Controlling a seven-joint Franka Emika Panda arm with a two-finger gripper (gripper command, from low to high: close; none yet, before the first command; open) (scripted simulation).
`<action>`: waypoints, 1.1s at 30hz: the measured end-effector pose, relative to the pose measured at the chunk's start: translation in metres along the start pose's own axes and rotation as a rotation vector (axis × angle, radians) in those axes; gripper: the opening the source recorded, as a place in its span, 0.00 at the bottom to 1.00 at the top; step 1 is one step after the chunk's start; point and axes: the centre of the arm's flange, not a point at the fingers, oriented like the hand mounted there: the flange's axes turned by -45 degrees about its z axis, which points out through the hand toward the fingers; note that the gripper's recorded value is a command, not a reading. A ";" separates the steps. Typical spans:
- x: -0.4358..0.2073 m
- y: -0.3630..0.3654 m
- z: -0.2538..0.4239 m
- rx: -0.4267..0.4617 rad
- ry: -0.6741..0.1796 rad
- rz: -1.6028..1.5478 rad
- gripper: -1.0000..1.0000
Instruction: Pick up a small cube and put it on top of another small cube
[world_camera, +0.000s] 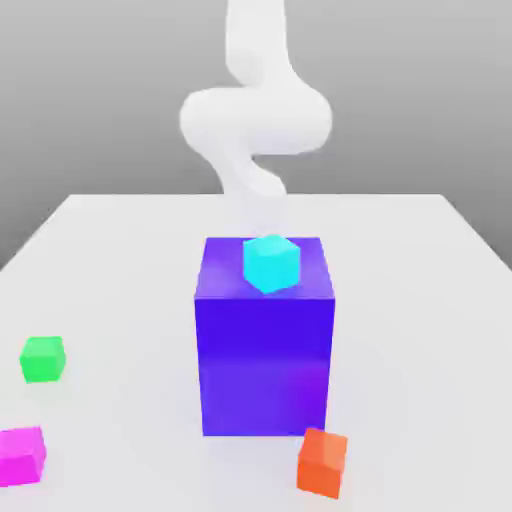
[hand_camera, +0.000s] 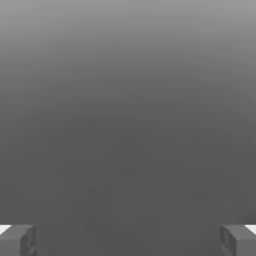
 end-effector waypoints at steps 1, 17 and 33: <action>0.001 0.008 0.020 -0.020 -0.026 0.042 0.50; -0.082 0.177 0.280 -0.312 -0.372 0.701 0.50; -0.294 0.291 0.451 -0.507 -0.600 1.212 0.00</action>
